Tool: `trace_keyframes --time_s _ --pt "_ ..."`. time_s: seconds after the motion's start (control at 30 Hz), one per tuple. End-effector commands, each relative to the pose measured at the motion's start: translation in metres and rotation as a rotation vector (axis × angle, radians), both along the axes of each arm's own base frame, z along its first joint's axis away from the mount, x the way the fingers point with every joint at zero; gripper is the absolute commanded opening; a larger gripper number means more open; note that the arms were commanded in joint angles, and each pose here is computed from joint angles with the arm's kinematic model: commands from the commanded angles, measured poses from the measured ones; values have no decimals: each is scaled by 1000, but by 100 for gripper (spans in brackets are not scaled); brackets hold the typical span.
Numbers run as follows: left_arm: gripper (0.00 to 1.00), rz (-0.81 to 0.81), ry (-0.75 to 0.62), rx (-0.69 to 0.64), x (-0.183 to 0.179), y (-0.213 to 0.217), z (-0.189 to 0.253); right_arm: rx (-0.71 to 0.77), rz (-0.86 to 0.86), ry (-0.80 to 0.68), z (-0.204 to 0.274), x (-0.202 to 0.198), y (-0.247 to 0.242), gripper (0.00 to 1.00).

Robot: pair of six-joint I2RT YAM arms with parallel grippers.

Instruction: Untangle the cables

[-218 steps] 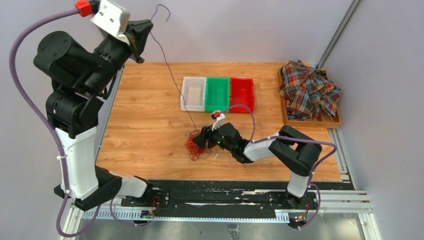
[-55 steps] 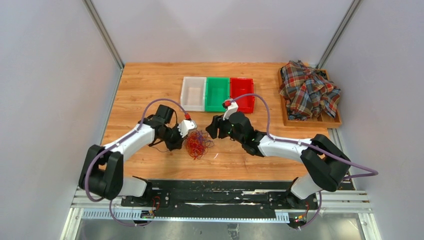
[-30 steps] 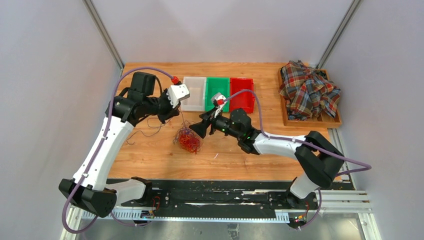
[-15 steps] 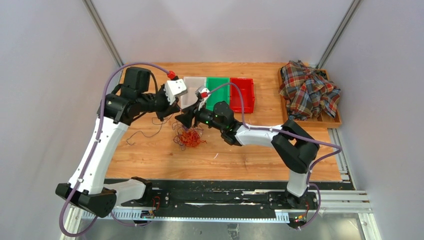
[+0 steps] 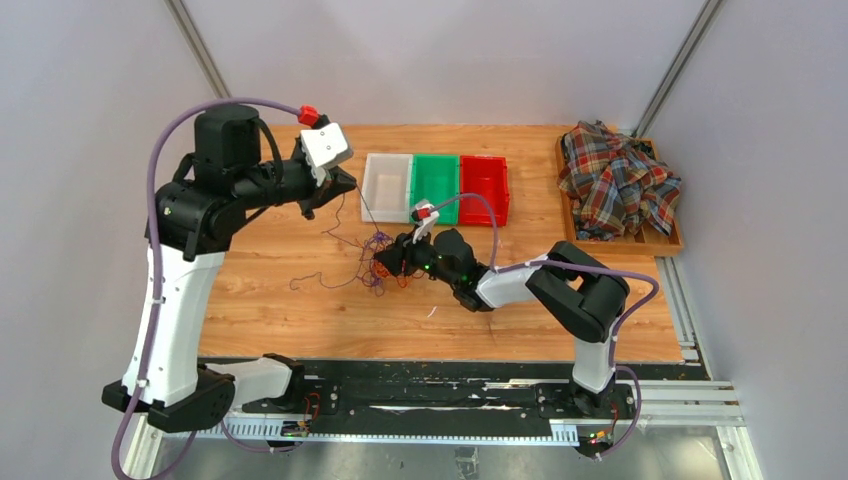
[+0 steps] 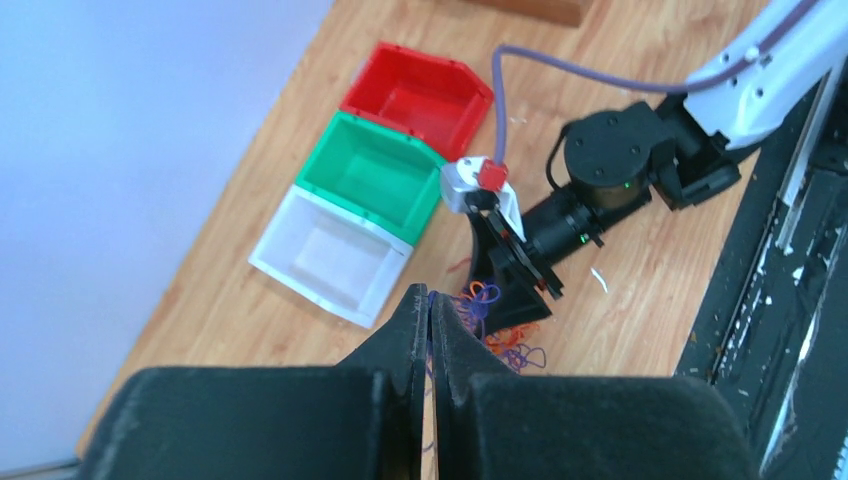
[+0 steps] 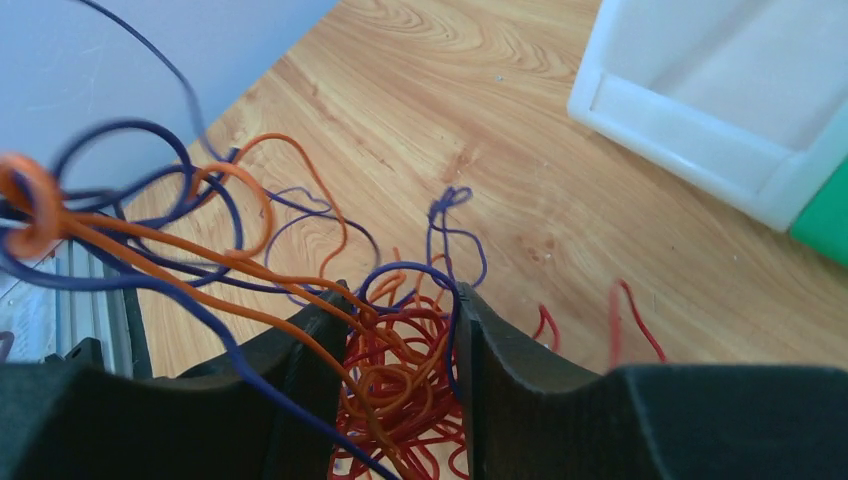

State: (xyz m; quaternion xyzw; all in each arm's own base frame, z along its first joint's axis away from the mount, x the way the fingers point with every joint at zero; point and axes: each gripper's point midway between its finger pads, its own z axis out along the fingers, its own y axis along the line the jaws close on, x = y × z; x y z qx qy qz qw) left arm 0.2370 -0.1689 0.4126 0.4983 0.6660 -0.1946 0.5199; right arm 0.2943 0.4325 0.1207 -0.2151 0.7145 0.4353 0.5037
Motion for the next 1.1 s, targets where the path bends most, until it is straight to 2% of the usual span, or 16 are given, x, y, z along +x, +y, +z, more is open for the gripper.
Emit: trace_keyframes --time_s 0.0,0.33,0.4,0.57,0.63,0.73,0.83,0.97,1.07 --pt "0 -32 -118 -75 -7 -6 48 -35 -60 59 -32 -6 -10 43" --pt "0 48 -377 -70 -5 13 121 -77 -174 141 -66 -17 -41 39" --pt "0 88 -439 -69 -1 20 138 -77 -181 137 -66 -20 -46 44" --pt "0 165 -590 -97 5 31 174 -78 -190 151 -64 -26 -54 43" --pt "0 159 -611 -107 4 30 179 -55 -183 128 -53 -28 -56 48" --pt "0 139 -578 -106 5 26 169 -53 -160 48 -13 -28 -56 67" --pt "0 118 -553 -88 7 22 156 -45 -130 -59 43 -26 -55 78" --pt "0 113 -542 -64 12 22 146 40 -31 -227 124 -36 -45 82" --pt "0 105 -535 -69 11 20 145 94 78 -338 163 -49 -25 83"
